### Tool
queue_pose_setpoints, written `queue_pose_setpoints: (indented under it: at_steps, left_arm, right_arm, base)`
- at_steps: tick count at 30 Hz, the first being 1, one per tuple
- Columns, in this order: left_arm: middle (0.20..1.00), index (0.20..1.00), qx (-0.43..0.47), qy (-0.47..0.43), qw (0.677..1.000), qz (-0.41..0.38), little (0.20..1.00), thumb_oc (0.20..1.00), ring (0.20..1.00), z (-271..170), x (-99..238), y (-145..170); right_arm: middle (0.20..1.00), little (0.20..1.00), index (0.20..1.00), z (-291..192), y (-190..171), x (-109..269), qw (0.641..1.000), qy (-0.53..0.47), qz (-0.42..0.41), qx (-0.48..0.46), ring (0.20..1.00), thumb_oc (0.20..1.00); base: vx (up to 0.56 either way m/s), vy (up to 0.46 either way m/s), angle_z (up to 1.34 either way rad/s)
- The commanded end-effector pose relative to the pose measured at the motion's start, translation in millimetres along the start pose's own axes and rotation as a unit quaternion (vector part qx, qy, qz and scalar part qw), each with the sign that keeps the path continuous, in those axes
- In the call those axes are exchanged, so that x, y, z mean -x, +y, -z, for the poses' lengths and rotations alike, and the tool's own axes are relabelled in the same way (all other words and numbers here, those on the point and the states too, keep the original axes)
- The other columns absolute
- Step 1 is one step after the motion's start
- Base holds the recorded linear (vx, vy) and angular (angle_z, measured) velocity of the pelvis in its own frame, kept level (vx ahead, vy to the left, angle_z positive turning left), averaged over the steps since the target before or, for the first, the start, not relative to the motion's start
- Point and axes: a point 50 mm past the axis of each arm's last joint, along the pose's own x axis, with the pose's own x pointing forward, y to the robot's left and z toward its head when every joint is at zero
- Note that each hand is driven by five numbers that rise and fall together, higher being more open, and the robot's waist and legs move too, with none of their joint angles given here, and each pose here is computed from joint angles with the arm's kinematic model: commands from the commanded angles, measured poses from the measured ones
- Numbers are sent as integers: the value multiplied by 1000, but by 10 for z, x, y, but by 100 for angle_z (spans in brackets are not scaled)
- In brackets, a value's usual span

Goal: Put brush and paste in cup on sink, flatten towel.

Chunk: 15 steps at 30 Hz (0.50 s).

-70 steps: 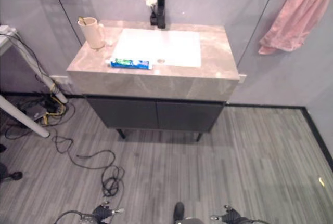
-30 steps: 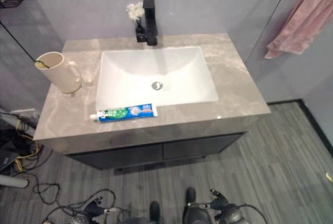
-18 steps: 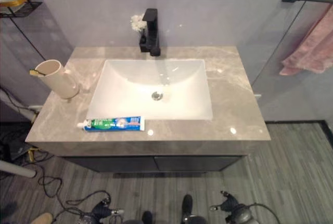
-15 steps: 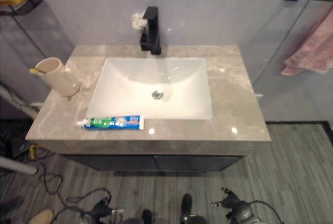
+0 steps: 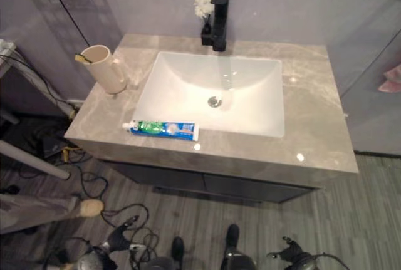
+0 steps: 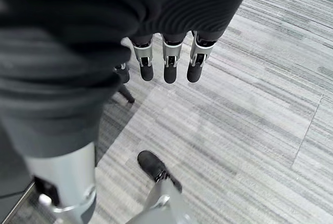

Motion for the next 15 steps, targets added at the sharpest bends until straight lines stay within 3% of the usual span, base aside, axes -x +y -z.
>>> queue_pose_setpoints:
  at_steps: [1, 4, 6, 9, 13, 15]
  left_arm:
    - [1000, 1000, -29, -29, 998, -39, 1000, 1000, 1000, -15, 61, 209]
    - [1000, 1000, -41, -48, 997, -53, 1000, 1000, 1000, -55, 143, 311]
    - [1000, 1000, -90, -118, 985, -90, 1000, 1000, 1000, -267, 363, 630]
    - [1000, 1000, -103, -132, 980, -103, 1000, 1000, 1000, -313, 452, 731]
    - [1000, 1000, -189, -230, 934, -195, 1000, 1000, 1000, -788, 845, 1305]
    - [1000, 1000, -189, -228, 935, -196, 1000, 1000, 1000, -785, 872, 1314]
  right_arm:
    - [1000, 1000, 1000, -242, -153, -47, 999, -35, 26, 29, 1000, 1000]
    - [1000, 1000, 1000, -296, -131, -56, 998, -41, 24, 37, 1000, 1000]
    - [1000, 1000, 1000, -307, -152, -60, 998, -40, 29, 49, 1000, 1000]
    - [1000, 1000, 1000, -279, -137, -59, 998, -34, 28, 51, 1000, 1000]
    - [1000, 1000, 1000, -52, -192, -25, 998, 7, 39, 40, 1000, 1000]
    - [1000, 1000, 1000, -61, -176, -28, 998, 6, 37, 41, 1000, 1000]
  base:
    - [49, 47, 5]
    - [23, 8, 3]
    - [42, -28, 4]
    - [20, -29, 19]
    - [10, -62, 18]
    - [2, -34, 28]
